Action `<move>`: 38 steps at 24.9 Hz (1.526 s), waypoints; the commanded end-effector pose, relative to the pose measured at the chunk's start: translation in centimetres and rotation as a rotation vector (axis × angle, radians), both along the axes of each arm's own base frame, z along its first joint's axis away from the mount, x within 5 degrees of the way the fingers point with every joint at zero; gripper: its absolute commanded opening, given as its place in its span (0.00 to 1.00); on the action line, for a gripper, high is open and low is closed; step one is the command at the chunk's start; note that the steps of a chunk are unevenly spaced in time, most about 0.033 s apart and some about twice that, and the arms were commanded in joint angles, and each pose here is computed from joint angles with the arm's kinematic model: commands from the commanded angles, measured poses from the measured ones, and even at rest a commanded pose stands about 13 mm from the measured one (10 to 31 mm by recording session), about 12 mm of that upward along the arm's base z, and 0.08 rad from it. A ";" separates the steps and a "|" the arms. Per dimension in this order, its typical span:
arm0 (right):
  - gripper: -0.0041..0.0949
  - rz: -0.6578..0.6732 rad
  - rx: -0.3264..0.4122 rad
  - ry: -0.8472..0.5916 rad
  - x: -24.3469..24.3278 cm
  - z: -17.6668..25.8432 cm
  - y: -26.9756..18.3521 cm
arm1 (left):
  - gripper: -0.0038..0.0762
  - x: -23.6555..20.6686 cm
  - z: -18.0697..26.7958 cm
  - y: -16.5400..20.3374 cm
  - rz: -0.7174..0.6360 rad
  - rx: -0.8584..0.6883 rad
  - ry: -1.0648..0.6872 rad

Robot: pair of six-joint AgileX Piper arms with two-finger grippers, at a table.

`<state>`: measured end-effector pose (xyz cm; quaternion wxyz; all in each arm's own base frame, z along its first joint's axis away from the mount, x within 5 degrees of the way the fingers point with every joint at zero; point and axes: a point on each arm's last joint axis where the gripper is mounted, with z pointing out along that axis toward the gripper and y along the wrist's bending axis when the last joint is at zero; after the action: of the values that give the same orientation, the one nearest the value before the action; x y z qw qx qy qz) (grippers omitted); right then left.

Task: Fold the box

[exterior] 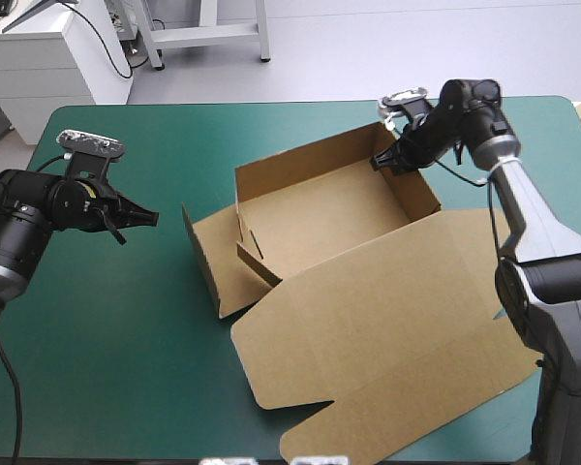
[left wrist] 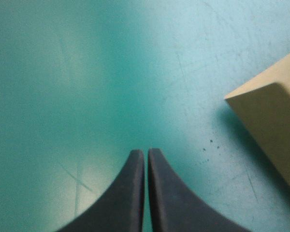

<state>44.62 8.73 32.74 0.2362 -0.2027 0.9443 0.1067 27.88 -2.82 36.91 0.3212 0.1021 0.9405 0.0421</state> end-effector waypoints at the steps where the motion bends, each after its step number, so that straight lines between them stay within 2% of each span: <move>1: 0.02 -0.011 0.134 -0.184 -3.6 8.4 -2.5 | 0.06 -0.3 2.1 0.4 0.028 -0.031 -0.124; 7: 0.02 -0.055 0.281 -0.316 -6.8 13.4 -6.6 | 0.06 0.0 2.3 0.3 0.022 -0.032 -0.169; 9: 0.02 -0.072 0.300 -0.350 -7.7 14.5 -7.7 | 0.06 0.2 2.4 0.2 0.020 -0.041 -0.181; 12: 0.02 -0.082 0.292 -0.388 -8.9 15.7 -8.4 | 0.06 0.4 2.6 0.1 0.016 -0.061 -0.219; 17: 0.02 -0.075 0.293 -0.398 -9.7 16.1 -8.3 | 0.06 1.0 3.3 -0.9 0.007 -0.213 -0.313; 19: 0.02 -0.062 0.312 -0.396 -9.7 16.1 -8.1 | 0.06 1.4 3.2 -2.5 -0.070 -0.378 -0.292; 27: 0.02 -0.077 0.321 -0.424 -9.5 16.2 -8.1 | 0.06 1.0 4.3 -6.1 -0.335 -0.765 -0.274; 28: 0.02 -0.088 0.337 -0.430 -9.4 16.3 -8.1 | 0.06 0.7 4.6 -6.5 -0.396 -0.791 -0.284; 31: 0.02 -0.098 0.362 -0.448 -9.3 16.5 -7.9 | 0.06 0.5 5.3 -6.9 -0.453 -0.849 -0.328; 34: 0.02 -0.077 0.359 -0.451 -9.2 16.5 -6.8 | 0.06 0.3 6.0 -7.2 -0.482 -0.935 -0.346; 38: 0.02 -0.083 0.332 -0.493 -8.9 16.7 -5.5 | 0.07 -0.1 5.9 -7.5 -0.539 -0.936 -0.313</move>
<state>37.43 2.01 46.14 0.4270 -0.1491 0.8720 0.1871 28.93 -10.19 40.63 0.4503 0.1720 0.7708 -0.4166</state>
